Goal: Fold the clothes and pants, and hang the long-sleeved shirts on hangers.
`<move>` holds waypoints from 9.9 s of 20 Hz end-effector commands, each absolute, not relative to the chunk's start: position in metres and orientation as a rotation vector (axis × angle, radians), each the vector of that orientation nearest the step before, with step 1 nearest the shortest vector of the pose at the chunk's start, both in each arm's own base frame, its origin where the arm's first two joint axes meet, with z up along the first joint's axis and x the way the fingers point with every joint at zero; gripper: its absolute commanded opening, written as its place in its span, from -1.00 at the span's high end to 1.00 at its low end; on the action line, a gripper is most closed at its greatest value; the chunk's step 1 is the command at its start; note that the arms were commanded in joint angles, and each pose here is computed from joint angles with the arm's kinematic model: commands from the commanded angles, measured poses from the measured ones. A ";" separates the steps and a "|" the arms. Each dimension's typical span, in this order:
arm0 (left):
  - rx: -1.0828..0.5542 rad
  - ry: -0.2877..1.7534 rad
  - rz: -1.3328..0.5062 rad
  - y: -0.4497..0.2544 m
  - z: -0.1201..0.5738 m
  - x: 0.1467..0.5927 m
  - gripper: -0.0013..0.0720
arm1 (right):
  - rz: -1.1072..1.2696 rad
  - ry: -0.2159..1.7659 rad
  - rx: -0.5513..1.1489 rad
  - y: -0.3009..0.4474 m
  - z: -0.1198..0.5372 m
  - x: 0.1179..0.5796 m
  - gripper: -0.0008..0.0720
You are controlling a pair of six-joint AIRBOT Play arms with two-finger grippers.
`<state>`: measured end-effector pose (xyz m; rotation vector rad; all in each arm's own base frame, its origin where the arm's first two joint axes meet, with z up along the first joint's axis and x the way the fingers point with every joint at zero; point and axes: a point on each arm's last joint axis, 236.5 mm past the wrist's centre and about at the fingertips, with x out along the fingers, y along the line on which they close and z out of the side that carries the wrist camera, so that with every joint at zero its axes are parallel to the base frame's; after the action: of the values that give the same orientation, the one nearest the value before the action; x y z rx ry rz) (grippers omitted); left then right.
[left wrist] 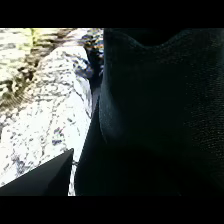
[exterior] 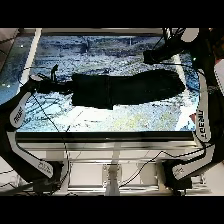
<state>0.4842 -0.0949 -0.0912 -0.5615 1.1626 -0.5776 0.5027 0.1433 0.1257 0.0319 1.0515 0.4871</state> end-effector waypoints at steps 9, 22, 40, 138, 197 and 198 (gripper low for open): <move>-0.647 1.048 -0.627 -0.037 -0.050 0.482 -0.97 | 0.489 1.050 0.035 0.144 0.126 0.503 0.88; -0.554 1.141 -0.716 -0.124 -0.102 0.479 -0.47 | 0.505 1.048 0.049 0.148 0.128 0.502 0.88; -0.604 0.901 -0.603 -0.157 0.134 0.490 0.88 | 0.511 1.125 0.110 0.191 0.057 0.525 0.88; -0.536 0.736 -0.952 -0.432 0.140 0.502 -0.93 | 0.631 1.457 0.924 0.128 -0.092 0.519 0.14; 0.333 0.890 -0.186 -0.023 0.211 0.479 0.88 | 0.200 1.057 0.371 0.000 0.236 0.395 0.88; 0.333 0.890 -0.186 -0.023 0.211 0.479 0.88 | 0.244 1.080 0.277 0.026 0.236 0.386 0.88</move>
<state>0.4786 -0.0231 0.2109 0.3330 0.8898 -0.1871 0.3950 -0.0570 0.2174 0.5064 1.0690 0.0905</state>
